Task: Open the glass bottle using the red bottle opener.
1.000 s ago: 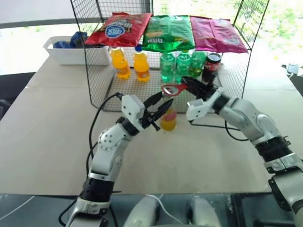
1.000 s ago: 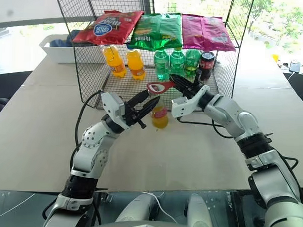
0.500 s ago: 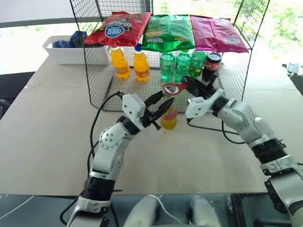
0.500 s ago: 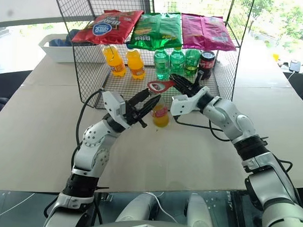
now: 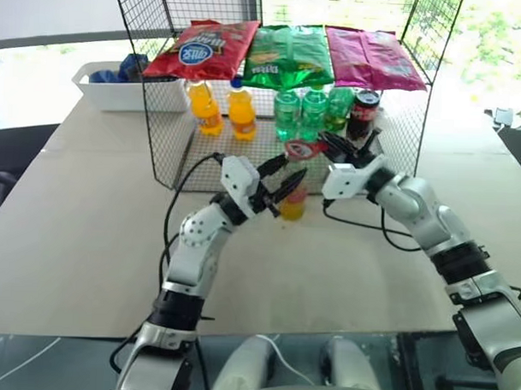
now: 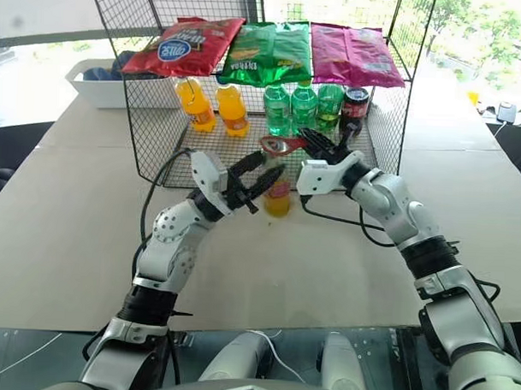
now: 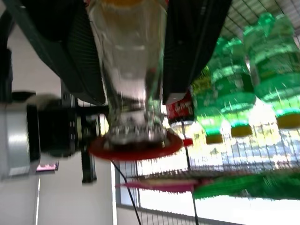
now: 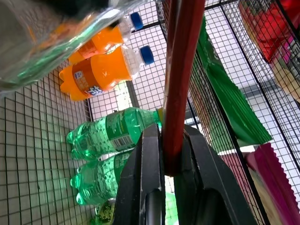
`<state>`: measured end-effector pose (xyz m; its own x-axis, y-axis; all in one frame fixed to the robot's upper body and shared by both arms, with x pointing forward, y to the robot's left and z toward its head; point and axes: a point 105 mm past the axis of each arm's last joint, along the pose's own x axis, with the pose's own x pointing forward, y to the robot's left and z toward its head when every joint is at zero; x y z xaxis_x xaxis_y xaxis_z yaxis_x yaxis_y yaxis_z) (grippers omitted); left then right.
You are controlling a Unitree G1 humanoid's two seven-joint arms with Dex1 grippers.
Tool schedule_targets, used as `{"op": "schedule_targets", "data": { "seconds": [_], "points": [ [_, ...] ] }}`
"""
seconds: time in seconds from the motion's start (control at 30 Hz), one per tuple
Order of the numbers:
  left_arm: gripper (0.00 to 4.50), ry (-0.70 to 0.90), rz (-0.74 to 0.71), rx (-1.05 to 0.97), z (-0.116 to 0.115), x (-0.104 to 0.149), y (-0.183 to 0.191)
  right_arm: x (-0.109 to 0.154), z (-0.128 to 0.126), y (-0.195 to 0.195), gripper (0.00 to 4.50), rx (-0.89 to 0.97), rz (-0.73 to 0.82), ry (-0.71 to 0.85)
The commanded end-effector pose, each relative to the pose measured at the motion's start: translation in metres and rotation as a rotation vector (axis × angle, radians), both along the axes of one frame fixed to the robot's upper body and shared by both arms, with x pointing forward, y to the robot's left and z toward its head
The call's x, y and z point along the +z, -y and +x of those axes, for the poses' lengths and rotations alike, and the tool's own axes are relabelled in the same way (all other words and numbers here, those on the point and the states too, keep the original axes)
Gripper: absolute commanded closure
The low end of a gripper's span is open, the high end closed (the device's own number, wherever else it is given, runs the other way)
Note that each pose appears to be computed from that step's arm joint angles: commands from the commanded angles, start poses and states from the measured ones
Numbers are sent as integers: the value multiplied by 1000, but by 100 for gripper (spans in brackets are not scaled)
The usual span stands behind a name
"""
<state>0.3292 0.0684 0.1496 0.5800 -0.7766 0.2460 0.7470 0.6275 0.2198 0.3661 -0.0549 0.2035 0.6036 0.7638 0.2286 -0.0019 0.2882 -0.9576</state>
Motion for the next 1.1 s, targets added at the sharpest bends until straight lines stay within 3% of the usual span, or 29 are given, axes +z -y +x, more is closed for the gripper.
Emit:
{"op": "schedule_targets", "data": {
  "seconds": [0.03,0.1,1.07,1.1],
  "points": [
    [39,-27,33,6,0,-10,3,37,-11,0,450,39,86,102],
    [4,-28,35,9,0,-12,3,36,-11,-1,450,41,87,99],
    [4,129,-100,-1,-5,38,4,32,-7,4,450,29,97,67],
    [28,128,-108,-7,-5,39,4,31,-7,4,450,27,98,66]
  ]
}}
